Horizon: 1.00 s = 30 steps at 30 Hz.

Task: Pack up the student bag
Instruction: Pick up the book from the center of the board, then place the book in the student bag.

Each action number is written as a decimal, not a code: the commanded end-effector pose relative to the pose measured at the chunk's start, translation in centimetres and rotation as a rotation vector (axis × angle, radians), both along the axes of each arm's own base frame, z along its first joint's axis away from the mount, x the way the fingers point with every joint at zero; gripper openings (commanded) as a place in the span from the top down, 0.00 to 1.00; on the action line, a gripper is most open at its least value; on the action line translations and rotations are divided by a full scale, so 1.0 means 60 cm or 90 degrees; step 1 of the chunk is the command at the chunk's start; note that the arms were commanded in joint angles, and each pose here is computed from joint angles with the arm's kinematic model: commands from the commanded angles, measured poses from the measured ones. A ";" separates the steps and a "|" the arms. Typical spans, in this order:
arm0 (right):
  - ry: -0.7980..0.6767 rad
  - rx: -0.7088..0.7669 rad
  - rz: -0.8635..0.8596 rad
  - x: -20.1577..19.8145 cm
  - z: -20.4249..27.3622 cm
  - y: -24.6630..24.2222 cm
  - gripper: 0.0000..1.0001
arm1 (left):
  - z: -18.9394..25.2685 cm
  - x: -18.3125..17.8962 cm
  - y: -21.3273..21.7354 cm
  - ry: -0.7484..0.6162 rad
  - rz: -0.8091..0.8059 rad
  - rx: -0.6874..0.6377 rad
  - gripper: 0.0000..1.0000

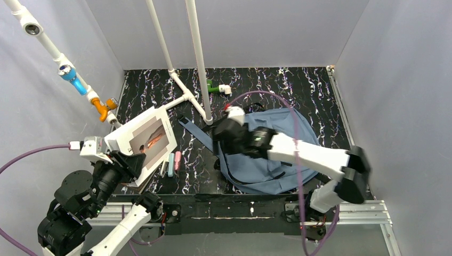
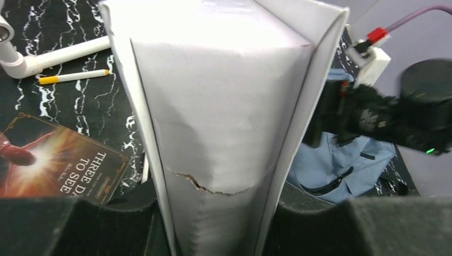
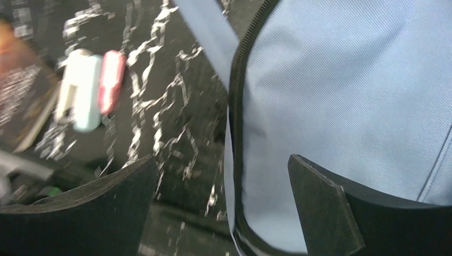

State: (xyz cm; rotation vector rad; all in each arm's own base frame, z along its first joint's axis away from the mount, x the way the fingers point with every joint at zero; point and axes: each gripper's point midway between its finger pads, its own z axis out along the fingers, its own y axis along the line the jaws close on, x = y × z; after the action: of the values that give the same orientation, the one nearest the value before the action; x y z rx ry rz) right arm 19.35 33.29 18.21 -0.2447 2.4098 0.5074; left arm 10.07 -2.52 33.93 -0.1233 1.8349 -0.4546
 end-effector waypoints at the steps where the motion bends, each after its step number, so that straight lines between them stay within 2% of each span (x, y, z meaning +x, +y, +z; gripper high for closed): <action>1: -0.196 -0.190 -0.167 0.060 -0.011 0.007 0.00 | 0.009 0.004 0.019 -0.018 0.032 0.018 0.70; 5: -0.249 -0.386 -0.172 0.083 -0.041 0.014 0.00 | 0.004 -0.003 0.010 -0.008 0.016 -0.003 0.71; 8: -0.289 -0.450 -0.187 0.096 -0.034 0.007 0.00 | -0.003 -0.010 0.004 -0.005 0.008 -0.032 0.72; 12: -0.329 -0.456 -0.202 0.110 -0.029 -0.008 0.00 | -0.015 -0.011 -0.003 0.008 -0.001 -0.038 0.72; 18: -0.292 -0.451 -0.234 0.142 -0.046 -0.052 0.00 | -0.021 -0.006 -0.021 0.028 -0.023 -0.049 0.73; 20: -0.295 -0.441 -0.237 0.142 -0.036 -0.056 0.09 | -0.022 -0.004 -0.028 0.034 -0.030 -0.055 0.73; 23: -0.294 -0.435 -0.235 0.140 -0.025 -0.066 0.18 | -0.024 -0.003 -0.037 0.041 -0.041 -0.065 0.73; 30: -0.252 -0.408 -0.174 0.113 -0.008 -0.088 0.29 | -0.038 0.005 -0.058 0.066 -0.062 -0.074 0.74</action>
State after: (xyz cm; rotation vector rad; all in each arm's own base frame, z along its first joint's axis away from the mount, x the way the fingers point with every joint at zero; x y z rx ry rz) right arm 26.76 28.65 15.17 -0.2334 2.0938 -0.5061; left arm 9.34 -4.48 31.45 -0.1469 1.9092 -0.5855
